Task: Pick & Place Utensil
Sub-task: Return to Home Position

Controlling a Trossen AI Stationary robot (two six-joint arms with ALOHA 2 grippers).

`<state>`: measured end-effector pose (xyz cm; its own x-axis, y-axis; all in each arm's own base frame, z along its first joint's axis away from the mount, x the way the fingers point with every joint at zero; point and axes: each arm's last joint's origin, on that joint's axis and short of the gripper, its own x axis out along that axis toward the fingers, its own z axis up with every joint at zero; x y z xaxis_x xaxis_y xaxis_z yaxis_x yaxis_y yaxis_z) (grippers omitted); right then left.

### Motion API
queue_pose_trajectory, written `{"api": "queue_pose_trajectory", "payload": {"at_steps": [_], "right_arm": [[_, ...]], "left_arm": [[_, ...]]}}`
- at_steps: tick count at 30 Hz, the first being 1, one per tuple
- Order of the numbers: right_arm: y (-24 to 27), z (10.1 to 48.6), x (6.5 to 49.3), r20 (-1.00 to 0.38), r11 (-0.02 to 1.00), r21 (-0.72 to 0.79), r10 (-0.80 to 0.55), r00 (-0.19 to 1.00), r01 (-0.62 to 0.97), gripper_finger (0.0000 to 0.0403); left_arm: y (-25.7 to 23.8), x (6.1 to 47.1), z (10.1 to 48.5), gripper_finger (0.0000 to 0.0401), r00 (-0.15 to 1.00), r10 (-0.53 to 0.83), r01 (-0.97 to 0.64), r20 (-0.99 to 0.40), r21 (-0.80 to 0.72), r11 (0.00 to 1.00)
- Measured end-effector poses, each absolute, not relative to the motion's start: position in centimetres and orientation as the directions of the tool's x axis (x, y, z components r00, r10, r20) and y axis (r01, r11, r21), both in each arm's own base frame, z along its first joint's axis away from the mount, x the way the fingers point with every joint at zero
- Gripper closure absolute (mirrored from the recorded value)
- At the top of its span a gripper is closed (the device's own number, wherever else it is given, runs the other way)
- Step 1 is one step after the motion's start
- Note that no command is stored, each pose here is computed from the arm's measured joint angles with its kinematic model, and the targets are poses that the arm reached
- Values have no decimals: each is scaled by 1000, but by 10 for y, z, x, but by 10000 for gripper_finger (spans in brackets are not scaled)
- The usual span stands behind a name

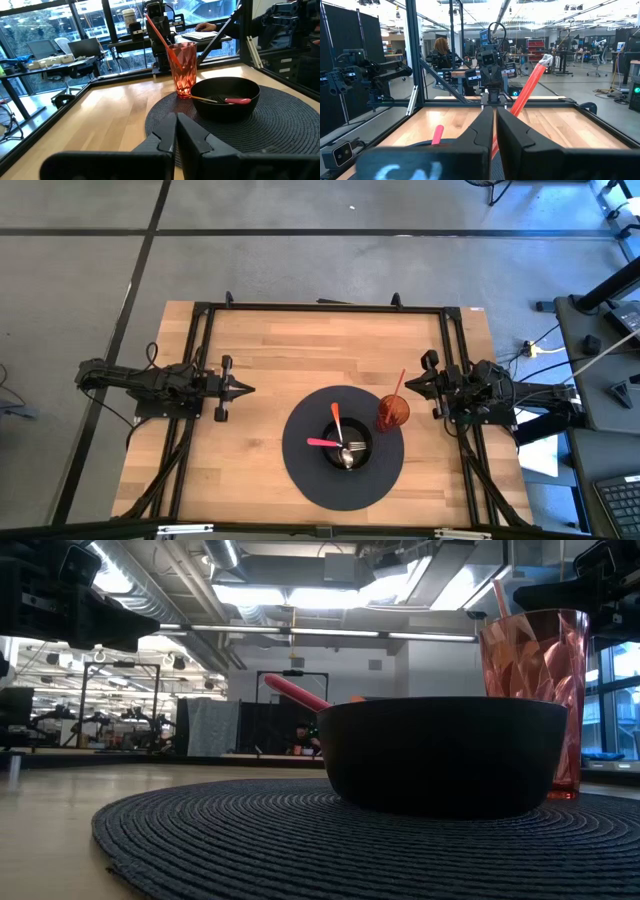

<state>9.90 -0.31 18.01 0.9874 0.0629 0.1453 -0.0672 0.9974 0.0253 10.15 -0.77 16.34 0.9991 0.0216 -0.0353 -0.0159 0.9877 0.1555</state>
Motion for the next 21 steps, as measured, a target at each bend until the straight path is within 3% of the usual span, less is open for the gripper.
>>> {"api": "queue_pose_trajectory", "payload": {"at_steps": [21], "right_arm": [[-3, 180, 99, 146, 997, 25, 63, 987, -67, 379]], "left_arm": [[-8, 102, 163, 396, 999, 22, -16, -35, 155, 988]]}}
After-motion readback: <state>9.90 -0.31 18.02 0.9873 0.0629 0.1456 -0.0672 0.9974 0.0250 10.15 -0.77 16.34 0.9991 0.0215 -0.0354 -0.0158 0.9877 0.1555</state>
